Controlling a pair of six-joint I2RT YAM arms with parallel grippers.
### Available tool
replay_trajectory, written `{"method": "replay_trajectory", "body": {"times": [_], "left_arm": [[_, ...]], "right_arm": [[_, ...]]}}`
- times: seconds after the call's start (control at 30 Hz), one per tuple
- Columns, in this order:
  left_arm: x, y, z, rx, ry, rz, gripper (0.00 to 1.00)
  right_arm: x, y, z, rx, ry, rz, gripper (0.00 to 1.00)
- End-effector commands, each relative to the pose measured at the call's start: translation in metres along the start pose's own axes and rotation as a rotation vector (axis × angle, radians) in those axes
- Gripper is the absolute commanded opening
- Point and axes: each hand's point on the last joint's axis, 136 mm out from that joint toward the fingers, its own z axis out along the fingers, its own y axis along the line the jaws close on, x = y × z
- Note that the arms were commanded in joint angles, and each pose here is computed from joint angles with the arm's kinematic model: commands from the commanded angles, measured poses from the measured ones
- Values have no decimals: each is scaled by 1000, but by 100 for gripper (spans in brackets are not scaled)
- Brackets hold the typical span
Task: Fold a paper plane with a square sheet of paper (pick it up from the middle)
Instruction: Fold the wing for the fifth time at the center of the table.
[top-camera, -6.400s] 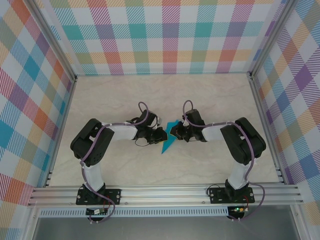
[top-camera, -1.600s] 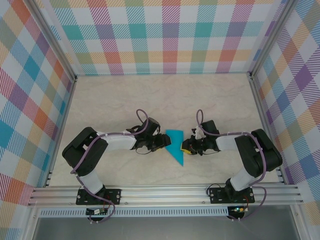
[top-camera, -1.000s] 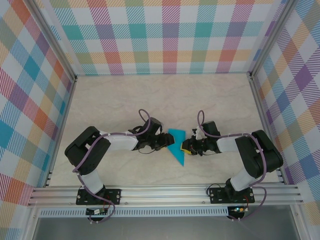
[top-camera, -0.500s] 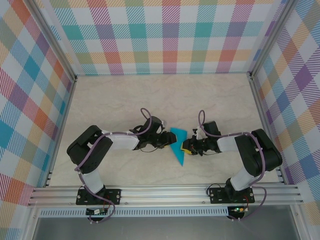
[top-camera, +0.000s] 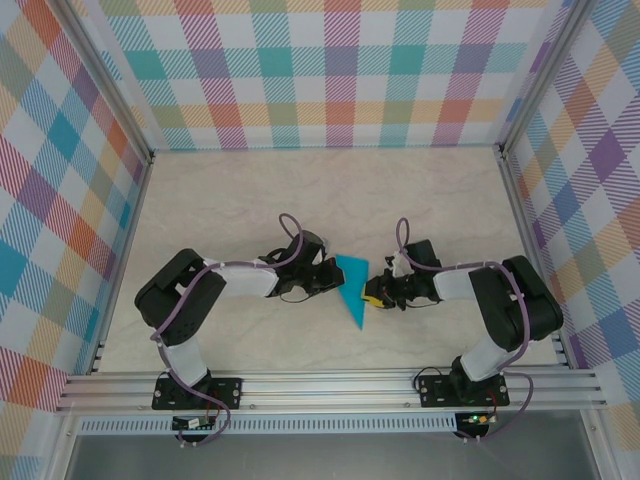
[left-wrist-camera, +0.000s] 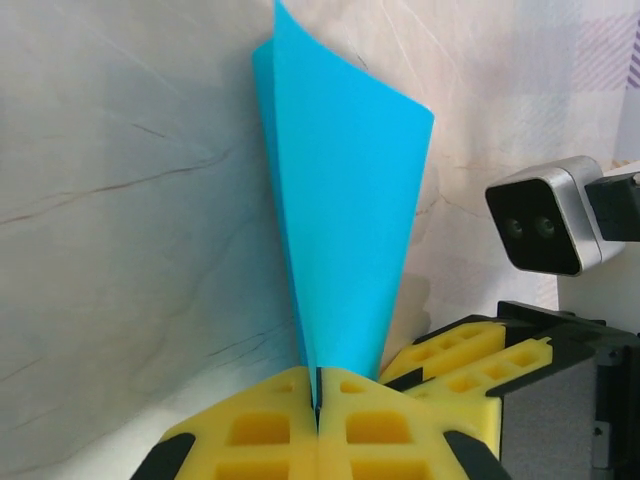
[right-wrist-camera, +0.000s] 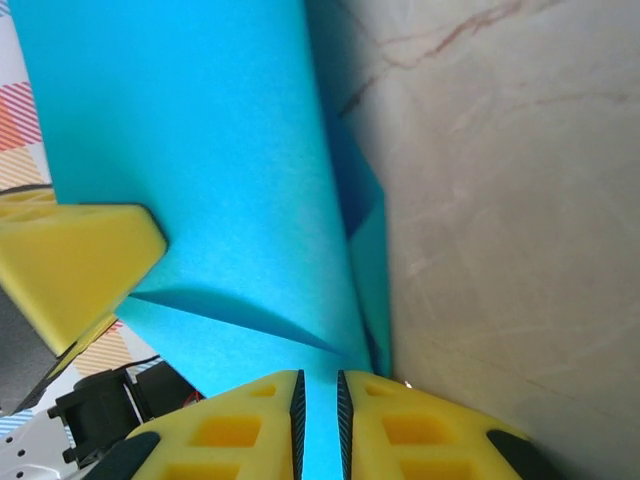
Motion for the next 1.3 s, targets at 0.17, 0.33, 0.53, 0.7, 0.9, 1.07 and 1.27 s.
{"method": "replay_trajectory", "body": {"times": [0.17,0.33,0.53,0.7,0.9,1.07,1.27], "left_arm": [[-11,7,-20,-53,-76,-10,1],[-12,13,-22,-81,-88,-26,1],[-11,18,-20,-97,-89,-49,1],[-11,20,-20,-102,-91,-54,1],[-11,19,-21,-101,-93,-59,1],[-12,18,-21,-98,-96,-62,1],[-12,17,-21,-92,-94,-63,2]], "right_arm": [[-25,20,3,2,-38,-58,19],[-26,28,5,59,-67,-84,18],[-25,35,7,130,-113,-119,16],[-23,47,2,106,-125,-142,15],[-20,62,-16,117,-180,-180,20],[-9,73,-4,56,-103,-198,17],[-12,57,14,93,-80,-174,14]]}}
